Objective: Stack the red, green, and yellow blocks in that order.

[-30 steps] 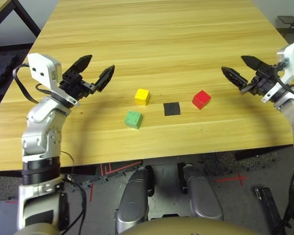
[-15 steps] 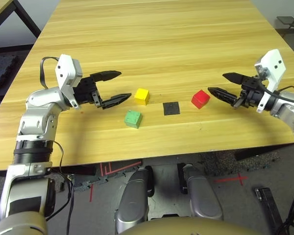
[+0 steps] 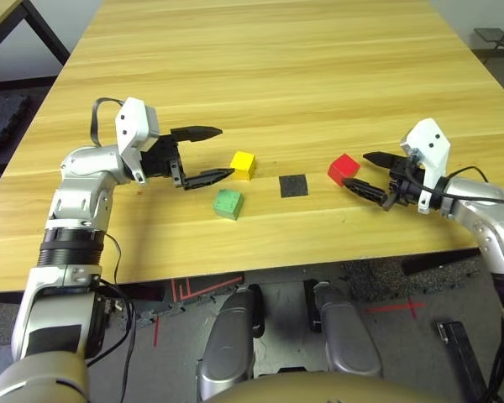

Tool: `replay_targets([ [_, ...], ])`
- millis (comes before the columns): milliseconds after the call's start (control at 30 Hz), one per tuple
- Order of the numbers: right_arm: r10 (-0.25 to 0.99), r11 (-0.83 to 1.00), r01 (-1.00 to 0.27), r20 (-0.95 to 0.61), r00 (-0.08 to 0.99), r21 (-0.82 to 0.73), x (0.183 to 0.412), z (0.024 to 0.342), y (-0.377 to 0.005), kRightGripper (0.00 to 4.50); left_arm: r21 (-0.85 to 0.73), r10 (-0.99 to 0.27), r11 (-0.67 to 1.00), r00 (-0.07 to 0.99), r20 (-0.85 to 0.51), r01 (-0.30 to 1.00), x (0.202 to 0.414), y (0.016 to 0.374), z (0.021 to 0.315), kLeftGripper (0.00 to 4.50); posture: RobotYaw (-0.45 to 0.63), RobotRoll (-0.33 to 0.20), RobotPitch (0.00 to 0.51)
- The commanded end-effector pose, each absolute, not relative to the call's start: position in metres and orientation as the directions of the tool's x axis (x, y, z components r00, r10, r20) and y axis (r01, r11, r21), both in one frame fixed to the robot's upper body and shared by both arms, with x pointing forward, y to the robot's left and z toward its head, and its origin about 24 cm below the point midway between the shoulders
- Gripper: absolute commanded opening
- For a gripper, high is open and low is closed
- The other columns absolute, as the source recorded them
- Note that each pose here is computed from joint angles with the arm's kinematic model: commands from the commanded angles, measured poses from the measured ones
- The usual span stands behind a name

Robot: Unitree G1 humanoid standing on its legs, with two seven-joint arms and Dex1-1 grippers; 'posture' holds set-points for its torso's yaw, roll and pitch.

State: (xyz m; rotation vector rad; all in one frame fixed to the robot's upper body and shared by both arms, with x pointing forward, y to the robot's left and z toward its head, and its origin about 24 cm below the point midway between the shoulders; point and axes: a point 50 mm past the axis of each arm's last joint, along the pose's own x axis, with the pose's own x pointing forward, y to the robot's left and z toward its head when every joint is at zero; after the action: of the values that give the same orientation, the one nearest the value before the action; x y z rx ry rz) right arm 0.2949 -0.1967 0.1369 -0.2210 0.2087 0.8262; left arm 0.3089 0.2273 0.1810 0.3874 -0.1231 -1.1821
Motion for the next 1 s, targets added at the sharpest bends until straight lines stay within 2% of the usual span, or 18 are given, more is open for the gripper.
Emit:
replay_targets([
  [33,0.698,0.656,-0.746,-0.288,0.656,-0.110,0.300,0.125,-0.197,4.50,0.356,-0.922,0.304,0.367,-0.124,0.884,0.309,0.224,0.177,4.44,0.25,-0.028,0.207],
  [400,0.713,0.646,-0.756,-0.274,0.646,-0.102,0.311,0.111,-0.178,4.50,0.361,-0.923,0.312,0.371,-0.104,0.879,0.306,0.222,0.182,4.44,0.28,-0.013,0.211],
  [500,0.707,0.652,-0.750,-0.268,0.654,-0.111,0.313,0.109,-0.177,3.87,0.357,-0.923,0.314,0.371,-0.103,0.880,0.304,0.222,0.181,4.50,0.28,-0.012,0.211],
  [700,0.698,0.656,-0.743,-0.268,0.664,-0.134,0.314,0.109,-0.177,2.05,0.355,-0.922,0.321,0.376,-0.095,0.878,0.303,0.220,0.181,4.50,0.29,-0.010,0.205],
  [867,0.719,0.617,-0.765,-0.261,0.644,-0.185,0.316,0.116,-0.174,2.07,0.355,-0.923,0.324,0.375,-0.085,0.877,0.303,0.219,0.183,4.50,0.29,-0.009,0.195],
  [1000,0.800,0.491,-0.841,-0.264,0.538,-0.228,0.317,0.137,-0.170,2.07,0.353,-0.922,0.330,0.379,-0.076,0.875,0.304,0.217,0.182,4.50,0.29,-0.012,0.189],
])
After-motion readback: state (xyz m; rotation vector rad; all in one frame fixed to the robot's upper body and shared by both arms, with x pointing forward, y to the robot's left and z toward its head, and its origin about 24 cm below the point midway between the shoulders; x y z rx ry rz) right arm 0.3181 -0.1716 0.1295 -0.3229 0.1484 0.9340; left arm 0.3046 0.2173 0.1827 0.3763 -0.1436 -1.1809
